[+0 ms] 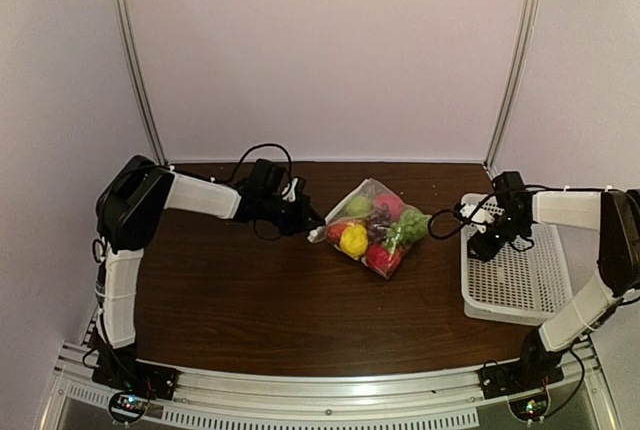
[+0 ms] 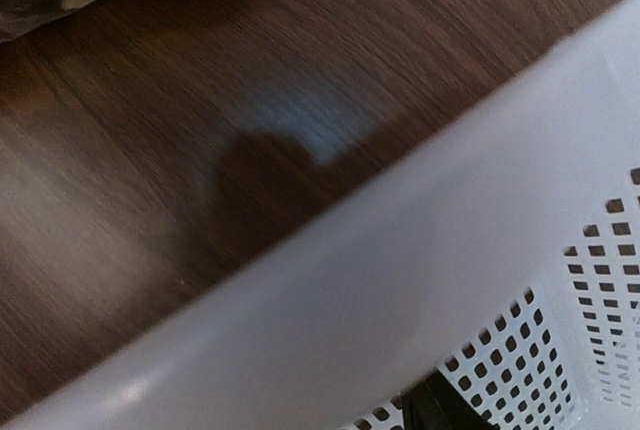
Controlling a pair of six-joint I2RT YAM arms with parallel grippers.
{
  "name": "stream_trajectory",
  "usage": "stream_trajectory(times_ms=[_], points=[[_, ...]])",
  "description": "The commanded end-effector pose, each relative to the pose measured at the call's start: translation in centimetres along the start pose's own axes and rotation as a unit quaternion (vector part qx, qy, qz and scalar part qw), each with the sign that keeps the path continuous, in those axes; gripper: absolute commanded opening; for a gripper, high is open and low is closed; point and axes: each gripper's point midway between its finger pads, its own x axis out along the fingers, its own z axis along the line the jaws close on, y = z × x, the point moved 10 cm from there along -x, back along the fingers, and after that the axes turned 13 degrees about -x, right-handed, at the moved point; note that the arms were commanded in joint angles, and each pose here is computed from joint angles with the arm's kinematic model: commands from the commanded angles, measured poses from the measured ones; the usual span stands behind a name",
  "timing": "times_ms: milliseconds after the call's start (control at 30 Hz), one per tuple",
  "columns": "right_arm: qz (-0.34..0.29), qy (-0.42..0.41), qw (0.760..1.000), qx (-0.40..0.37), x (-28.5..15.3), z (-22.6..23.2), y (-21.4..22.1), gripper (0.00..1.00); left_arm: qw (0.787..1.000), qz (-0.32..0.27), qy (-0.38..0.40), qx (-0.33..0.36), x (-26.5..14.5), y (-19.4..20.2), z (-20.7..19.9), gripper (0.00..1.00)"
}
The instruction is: Open the zip-top bag and remove the fake food
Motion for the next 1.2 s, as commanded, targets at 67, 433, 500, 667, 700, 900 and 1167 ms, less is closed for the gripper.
stream_trajectory(times_ms=[67, 433, 500, 667, 700, 900, 1167], points=[[-0.041, -0.04, 0.996, -0.062, 0.2, 2.2, -4.4, 0.49, 0.996, -0.049, -0.006, 0.072, -5.4, 0.6, -4.2, 0.0], [-0.136, -0.089, 0.976, -0.146, -9.0, 1.5, -12.5, 0.55, 0.962, -0.124, -0.05, 0.24, -13.2, 0.7, -9.9, 0.0], [-0.179, -0.093, 0.965, -0.166, -11.8, 1.7, -14.4, 0.57, 0.951, -0.125, -0.038, 0.279, -14.2, 0.7, -11.4, 0.0], [-0.274, -0.088, 0.927, -0.239, -15.8, 4.0, -18.6, 0.6, 0.927, -0.107, -0.009, 0.36, -15.8, 1.1, -14.2, 0.0], [-0.29, -0.084, 0.918, -0.255, -16.1, 4.5, -19.3, 0.6, 0.922, -0.103, 0.001, 0.374, -16.0, 1.3, -14.8, 0.0], [-0.384, -0.09, 0.846, -0.358, -17.5, 6.8, -22.2, 0.57, 0.884, -0.06, 0.071, 0.458, -17.6, 4.3, -17.5, 0.0], [-0.39, -0.086, 0.811, -0.427, -16.4, 9.3, -25.9, 0.62, 0.877, -0.011, 0.096, 0.471, -18.1, 6.6, -16.0, 0.0]])
